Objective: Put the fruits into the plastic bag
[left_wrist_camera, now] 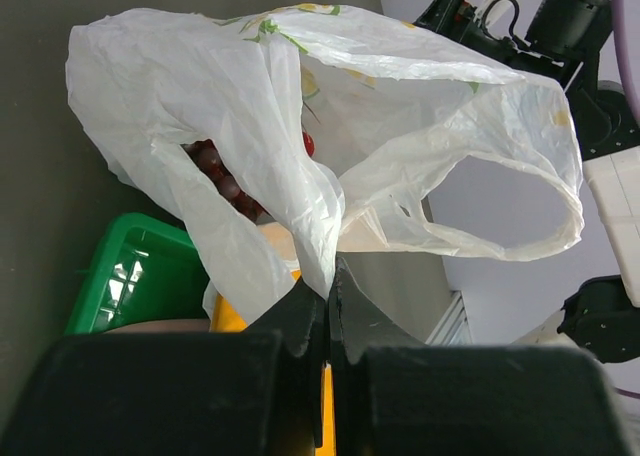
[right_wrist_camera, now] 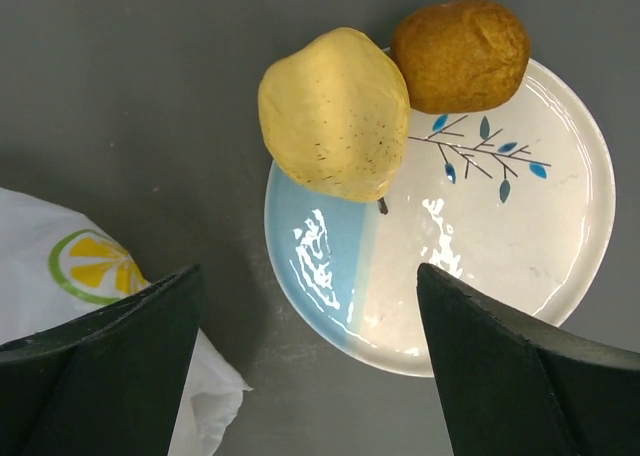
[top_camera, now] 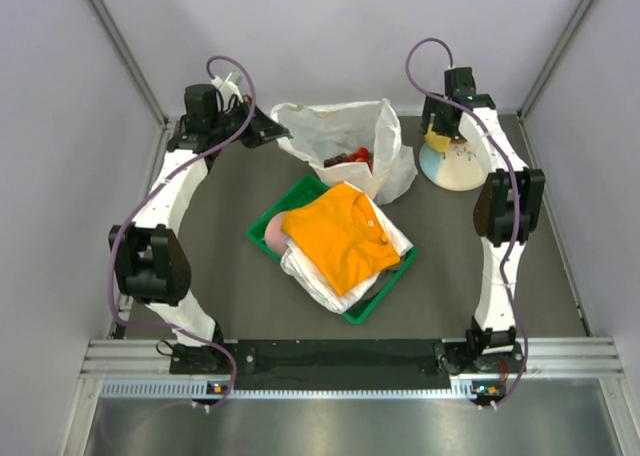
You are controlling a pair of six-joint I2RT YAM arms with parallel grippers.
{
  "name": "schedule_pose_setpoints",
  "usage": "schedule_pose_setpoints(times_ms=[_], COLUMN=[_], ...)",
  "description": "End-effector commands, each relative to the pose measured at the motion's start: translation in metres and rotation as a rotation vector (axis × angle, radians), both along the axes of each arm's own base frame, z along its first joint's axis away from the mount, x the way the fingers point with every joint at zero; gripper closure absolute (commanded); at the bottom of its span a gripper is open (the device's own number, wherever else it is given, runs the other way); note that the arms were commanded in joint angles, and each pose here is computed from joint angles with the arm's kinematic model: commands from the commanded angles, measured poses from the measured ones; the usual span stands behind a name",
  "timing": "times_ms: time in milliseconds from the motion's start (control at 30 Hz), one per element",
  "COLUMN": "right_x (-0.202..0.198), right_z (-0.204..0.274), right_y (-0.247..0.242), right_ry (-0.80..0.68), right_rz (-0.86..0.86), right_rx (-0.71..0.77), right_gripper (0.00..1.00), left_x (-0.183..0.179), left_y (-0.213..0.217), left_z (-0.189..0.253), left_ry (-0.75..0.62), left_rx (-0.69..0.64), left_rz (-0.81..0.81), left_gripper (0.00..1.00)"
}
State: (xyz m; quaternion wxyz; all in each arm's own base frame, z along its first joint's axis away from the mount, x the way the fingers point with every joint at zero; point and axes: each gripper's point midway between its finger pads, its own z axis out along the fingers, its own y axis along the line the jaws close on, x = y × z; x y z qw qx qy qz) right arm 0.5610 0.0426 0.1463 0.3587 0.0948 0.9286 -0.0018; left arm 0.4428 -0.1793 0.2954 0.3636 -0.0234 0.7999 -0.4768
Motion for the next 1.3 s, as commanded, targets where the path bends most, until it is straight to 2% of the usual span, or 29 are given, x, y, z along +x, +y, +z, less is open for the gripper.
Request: schedule_pose_setpoints(times_ms=[0, 400, 667, 1033, 1267], right_x=[0.018, 0.038, 0.049, 0.065, 0.069], right_z=[0.007, -0.005, -0.027, -0.027, -0.038], right_y=[-0.009, -0.018, -0.019, -0.020, -0.019], right_ry=[-0.049, -0.073, -0.066, -0.117, -0.098], right_rz=[-0.016, -0.051, -0.081, -0.088, -0.088], right_rx=[-0.025, -0.003, 0.023, 0.030, 0.032], right_gripper=[0.13, 0.09, 0.09, 0.09, 0.09], left_x=[0.009, 0.015, 0.018, 0.019, 0.023], left_y=[0.001, 0.000, 0.000, 0.001, 0.000], left_z=[0.012, 0.008, 0.002, 0.003, 0.002], left_ry=[-0.050, -0.034, -0.015, -0.010, -0.004], left_rx=[0.009, 0.009, 0.007, 0.007, 0.009], left_rz=[0.004, -0.002, -0.010, -0.016, -0.024], left_gripper=[1.00, 1.00, 1.00, 1.00, 1.00])
